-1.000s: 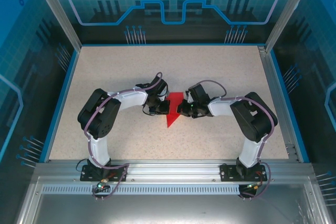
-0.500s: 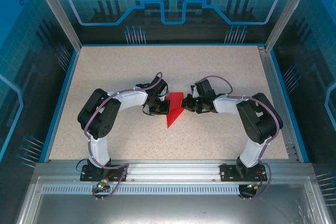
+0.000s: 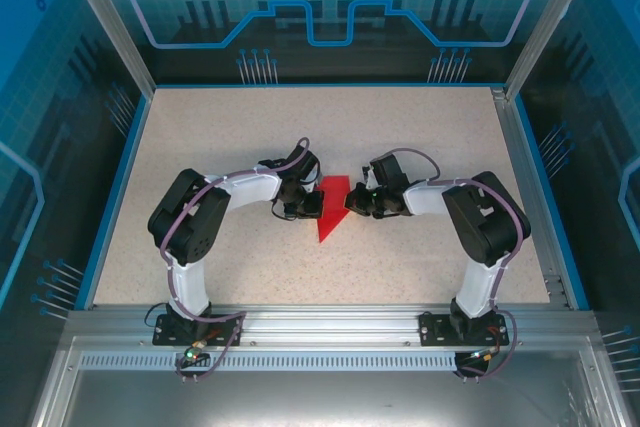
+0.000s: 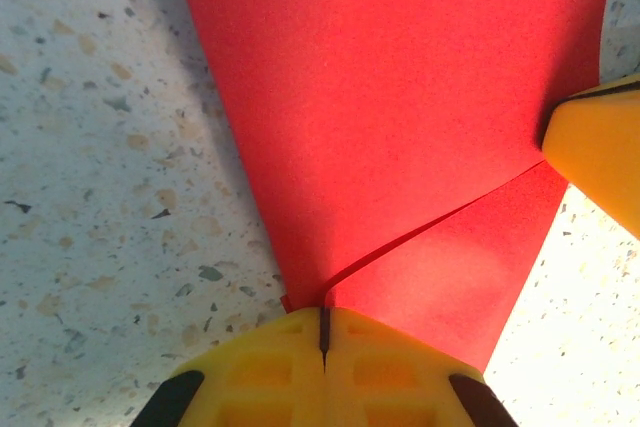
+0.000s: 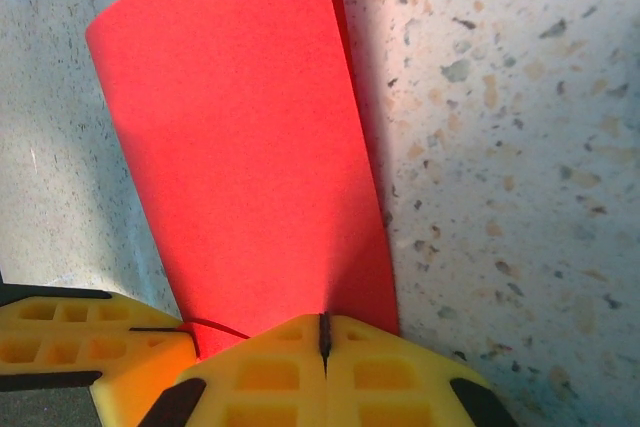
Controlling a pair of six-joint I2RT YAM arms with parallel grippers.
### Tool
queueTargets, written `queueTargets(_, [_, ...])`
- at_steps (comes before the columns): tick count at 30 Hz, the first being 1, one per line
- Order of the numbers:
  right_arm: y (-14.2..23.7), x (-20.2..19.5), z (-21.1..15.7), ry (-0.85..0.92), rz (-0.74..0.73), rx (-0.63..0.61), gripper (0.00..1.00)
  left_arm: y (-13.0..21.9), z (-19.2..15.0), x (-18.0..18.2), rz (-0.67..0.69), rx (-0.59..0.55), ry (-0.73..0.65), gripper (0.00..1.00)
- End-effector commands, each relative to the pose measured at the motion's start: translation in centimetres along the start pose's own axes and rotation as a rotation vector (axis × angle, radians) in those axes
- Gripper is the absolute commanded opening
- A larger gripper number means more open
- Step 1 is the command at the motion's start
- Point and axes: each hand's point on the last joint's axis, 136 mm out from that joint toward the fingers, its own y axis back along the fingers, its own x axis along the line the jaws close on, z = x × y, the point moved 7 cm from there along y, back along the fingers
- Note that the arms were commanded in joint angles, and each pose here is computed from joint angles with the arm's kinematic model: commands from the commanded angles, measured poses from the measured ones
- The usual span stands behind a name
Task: Fold a paper plane with a square sheet of paper (pick it up from the middle)
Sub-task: Third fold the triangle at the center of the table.
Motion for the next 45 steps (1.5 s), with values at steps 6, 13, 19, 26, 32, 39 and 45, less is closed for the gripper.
queueTargets(6, [2.7,1.5,-0.2,0.038,0.011,-0.019,0.06,-1.2,-1.0,1.2,0.055,0.074,0.027,0.00])
queueTargets(13, [2.0,2.5,-0.4,0.063,0.078,0.018,0.07,-1.2,-0.8,1.1,0.052,0.074,0.025,0.00])
queueTargets(19, [-0.1,-0.3,-1.0,0.006,-0.017,0.049,0.05,-1.1,-0.9,1.1,0.054,0.072,0.021,0.00])
queueTargets(26, [-0.6,-1.0,-1.5,-0.013,-0.050,0.070,0.04,-1.1,-1.0,1.2,0.055,0.073,0.021,0.00])
queueTargets(32, [2.0,2.8,-1.6,0.074,-0.001,0.031,0.06,-1.0,-0.9,1.1,0.055,0.070,0.016,0.00])
queueTargets(39, [0.5,4.1,-2.0,0.075,0.052,0.054,0.06,-0.9,-0.8,1.1,0.055,0.066,0.022,0.00])
queueTargets(45, [-1.0,2.2,-2.7,0.047,-0.008,0.081,0.04,-0.8,-0.8,1.0,0.054,0.067,0.020,0.00])
